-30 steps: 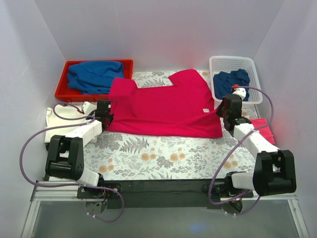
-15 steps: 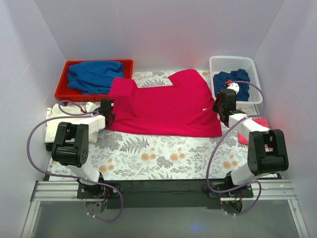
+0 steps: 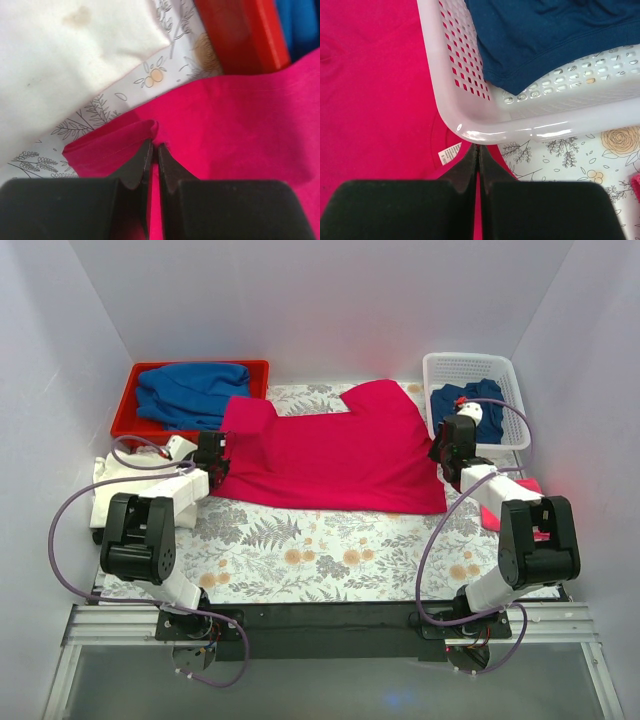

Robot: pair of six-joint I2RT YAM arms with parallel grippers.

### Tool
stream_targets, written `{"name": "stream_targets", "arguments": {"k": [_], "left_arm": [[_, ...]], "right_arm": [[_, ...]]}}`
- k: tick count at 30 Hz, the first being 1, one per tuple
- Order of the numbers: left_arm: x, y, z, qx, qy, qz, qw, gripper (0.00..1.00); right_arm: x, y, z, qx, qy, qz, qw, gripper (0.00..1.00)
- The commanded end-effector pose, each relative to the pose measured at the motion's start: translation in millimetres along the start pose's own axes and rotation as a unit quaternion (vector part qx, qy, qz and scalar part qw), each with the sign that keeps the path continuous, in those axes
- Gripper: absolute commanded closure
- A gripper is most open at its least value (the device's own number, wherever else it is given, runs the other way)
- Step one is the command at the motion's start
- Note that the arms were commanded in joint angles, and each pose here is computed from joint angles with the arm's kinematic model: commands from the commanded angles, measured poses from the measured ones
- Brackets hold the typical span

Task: Fold and stack the t-shirts
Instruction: Fold the flattened tshirt in 1/3 of the way

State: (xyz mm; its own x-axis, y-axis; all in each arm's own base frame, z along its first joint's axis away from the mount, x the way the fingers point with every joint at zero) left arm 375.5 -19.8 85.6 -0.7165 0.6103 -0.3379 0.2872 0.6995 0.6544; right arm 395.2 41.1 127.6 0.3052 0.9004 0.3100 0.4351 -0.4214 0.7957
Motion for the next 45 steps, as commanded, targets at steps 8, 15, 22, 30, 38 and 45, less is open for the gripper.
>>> {"name": "stream_targets", "arguments": {"k": [8, 15, 22, 30, 38, 45], "left_arm": [[-34, 34, -5, -0.042, -0.048, -0.009, 0.998, 1.00], [-25, 18, 13, -0.020, -0.014, -0.004, 1.000, 0.39], [-17, 32, -11, -0.056, -0.038, -0.008, 0.998, 0.29], [-5, 23, -36, -0.033, -0.078, 0.014, 0.996, 0.28], [-24, -16, -13, 0.062, -0.122, 0.073, 0.988, 0.28], [-18, -36, 7, 0.081, -0.117, 0.085, 0.986, 0.28]], "right_arm": [[22, 45, 8, -0.061, 0.023, 0.001, 0.998, 0.99], [23, 29, 19, -0.019, 0.026, -0.018, 0.999, 0.45], [13, 27, -14, -0.033, 0.036, -0.017, 0.999, 0.34], [7, -26, -38, 0.032, 0.073, -0.006, 0.997, 0.37], [15, -77, -37, 0.113, 0.103, -0.020, 0.988, 0.41], [15, -107, -34, 0.158, 0.105, -0.028, 0.981, 0.43]]}}
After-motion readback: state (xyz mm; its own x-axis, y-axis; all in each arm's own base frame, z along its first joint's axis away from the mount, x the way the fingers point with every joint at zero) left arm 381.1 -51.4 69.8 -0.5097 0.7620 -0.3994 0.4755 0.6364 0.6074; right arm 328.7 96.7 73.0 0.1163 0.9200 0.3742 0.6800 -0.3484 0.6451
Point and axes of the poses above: each gripper's point midway between its finger pads, its own z axis out along the fingers, its own x axis along the line the jaws close on, y = z × x, the point moved 4 cm from there along -z, back along the fingers, and after that the axes turned 9 degrees about z, right-handed, at the moved point
